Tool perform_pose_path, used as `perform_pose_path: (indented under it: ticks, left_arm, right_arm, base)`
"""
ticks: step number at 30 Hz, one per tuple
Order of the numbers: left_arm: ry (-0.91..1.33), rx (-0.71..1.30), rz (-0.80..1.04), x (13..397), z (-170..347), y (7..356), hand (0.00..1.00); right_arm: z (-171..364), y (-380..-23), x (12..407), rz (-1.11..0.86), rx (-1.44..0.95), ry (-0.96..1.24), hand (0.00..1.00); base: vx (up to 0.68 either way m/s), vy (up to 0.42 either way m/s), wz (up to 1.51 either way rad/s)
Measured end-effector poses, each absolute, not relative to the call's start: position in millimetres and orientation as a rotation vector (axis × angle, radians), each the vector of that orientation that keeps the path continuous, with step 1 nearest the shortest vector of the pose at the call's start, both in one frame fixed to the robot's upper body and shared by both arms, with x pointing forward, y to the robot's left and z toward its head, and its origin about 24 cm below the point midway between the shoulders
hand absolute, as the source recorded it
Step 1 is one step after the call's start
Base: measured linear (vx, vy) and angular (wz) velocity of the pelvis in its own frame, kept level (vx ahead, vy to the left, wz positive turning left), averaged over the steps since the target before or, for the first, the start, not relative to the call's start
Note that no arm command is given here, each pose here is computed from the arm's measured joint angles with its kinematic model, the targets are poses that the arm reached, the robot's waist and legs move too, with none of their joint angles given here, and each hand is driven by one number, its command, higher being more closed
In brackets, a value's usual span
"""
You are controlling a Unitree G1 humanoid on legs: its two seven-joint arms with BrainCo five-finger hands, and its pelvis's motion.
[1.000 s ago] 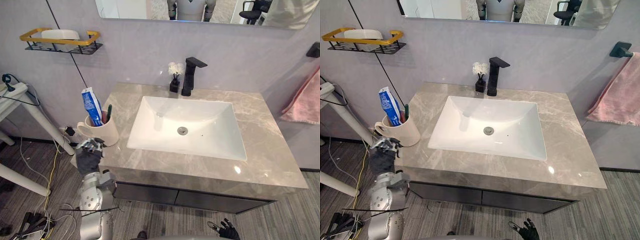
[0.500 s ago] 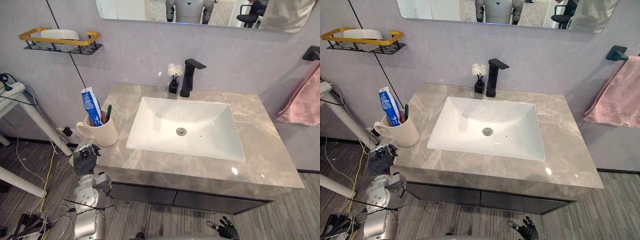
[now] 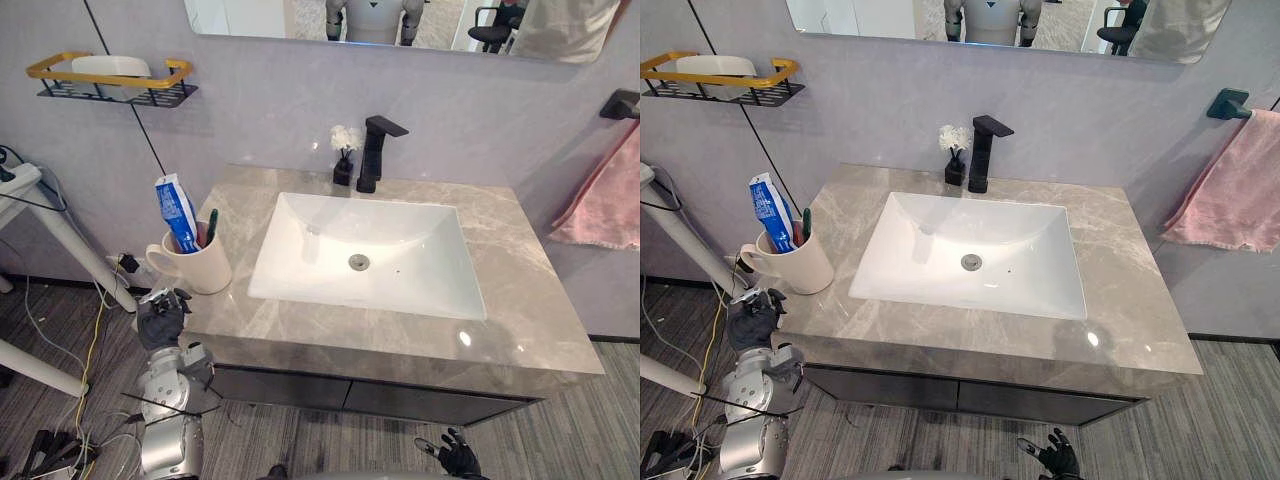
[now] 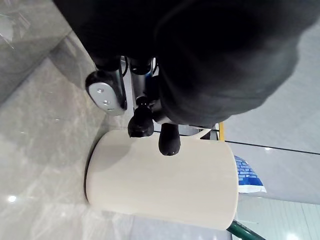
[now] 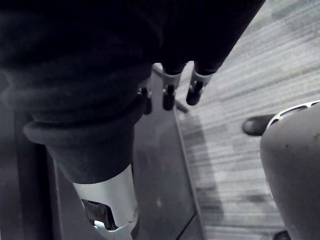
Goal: Organize washtable
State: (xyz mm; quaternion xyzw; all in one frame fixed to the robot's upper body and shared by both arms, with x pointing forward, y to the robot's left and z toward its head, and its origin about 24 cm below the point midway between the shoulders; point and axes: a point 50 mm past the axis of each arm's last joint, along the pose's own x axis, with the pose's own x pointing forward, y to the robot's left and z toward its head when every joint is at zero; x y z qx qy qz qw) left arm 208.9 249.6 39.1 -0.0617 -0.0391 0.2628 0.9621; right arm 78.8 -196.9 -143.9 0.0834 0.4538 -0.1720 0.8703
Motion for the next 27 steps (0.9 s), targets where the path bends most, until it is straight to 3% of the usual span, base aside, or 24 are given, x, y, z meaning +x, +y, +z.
perform_pose_path:
  ticks: [27]
  left_arm:
    - [-0.138,-0.099,0.503,234,56,251,1.00]
  right_arm:
    - [-142,-206,83,-0.380,0.164,0.931,0.00]
  base:
    - [-0.02,-0.008,-0.03]
